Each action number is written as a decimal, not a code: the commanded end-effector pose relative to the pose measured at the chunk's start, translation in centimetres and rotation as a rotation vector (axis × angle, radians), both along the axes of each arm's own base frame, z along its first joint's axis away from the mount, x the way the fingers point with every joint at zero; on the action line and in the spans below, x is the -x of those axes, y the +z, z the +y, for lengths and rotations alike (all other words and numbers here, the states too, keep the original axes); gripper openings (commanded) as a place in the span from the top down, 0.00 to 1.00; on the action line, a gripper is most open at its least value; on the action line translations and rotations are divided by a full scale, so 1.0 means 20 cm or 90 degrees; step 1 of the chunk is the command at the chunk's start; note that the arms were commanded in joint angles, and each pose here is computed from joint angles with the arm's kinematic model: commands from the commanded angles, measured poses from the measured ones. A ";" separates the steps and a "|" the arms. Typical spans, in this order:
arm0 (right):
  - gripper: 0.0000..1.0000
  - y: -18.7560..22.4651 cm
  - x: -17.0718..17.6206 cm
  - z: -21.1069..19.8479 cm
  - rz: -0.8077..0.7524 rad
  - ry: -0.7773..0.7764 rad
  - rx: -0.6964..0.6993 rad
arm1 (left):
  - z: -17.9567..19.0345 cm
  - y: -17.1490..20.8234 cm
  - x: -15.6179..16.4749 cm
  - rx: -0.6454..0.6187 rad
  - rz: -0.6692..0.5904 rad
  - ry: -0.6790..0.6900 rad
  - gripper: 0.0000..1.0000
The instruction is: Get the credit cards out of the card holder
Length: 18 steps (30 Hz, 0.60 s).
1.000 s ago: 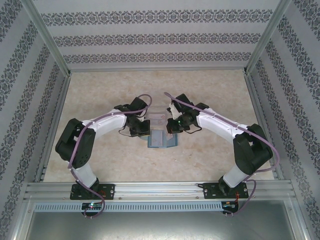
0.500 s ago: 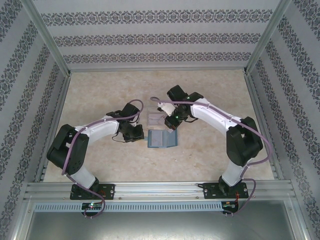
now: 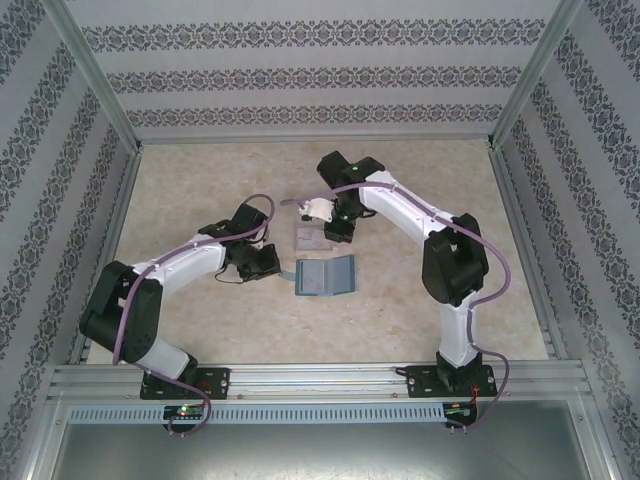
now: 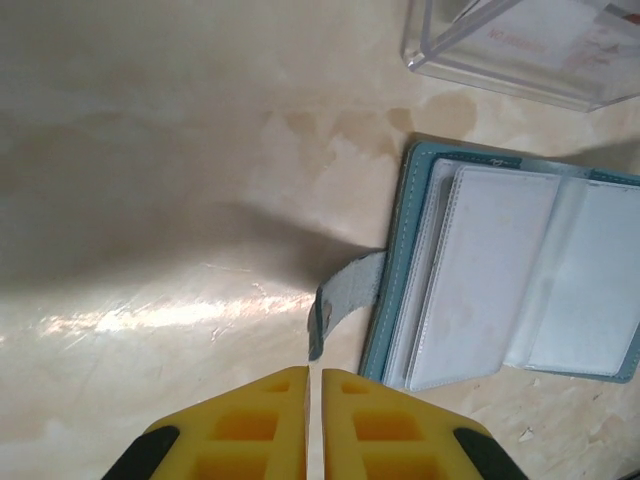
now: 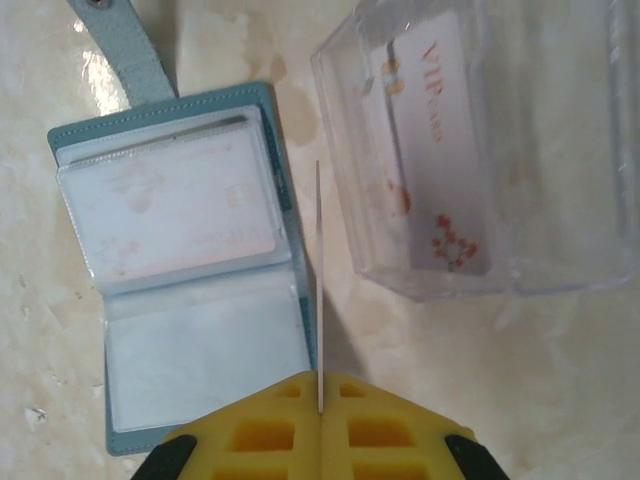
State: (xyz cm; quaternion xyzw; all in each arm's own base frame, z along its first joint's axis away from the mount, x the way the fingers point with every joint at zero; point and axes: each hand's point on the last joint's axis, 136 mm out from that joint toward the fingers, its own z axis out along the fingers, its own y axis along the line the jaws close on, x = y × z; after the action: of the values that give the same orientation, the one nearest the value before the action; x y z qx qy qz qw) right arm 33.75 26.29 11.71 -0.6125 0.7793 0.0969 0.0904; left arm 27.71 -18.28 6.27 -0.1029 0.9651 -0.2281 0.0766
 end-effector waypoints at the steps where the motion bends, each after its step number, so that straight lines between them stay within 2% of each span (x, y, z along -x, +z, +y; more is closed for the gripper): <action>1: 0.94 0.03 0.01 0.01 0.004 0.073 0.020 | 0.07 0.00 0.04 -0.018 0.007 0.023 0.88; 18: 0.93 0.03 -0.15 0.15 -0.003 0.137 0.048 | 0.16 0.02 0.08 -0.017 0.003 0.054 0.88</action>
State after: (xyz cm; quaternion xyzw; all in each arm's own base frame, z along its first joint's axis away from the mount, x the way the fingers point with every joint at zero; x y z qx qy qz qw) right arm 37.44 29.36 12.80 -0.6811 0.7234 0.0780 0.0816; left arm 27.05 -16.21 6.87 -0.1284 0.9615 -0.2236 0.0948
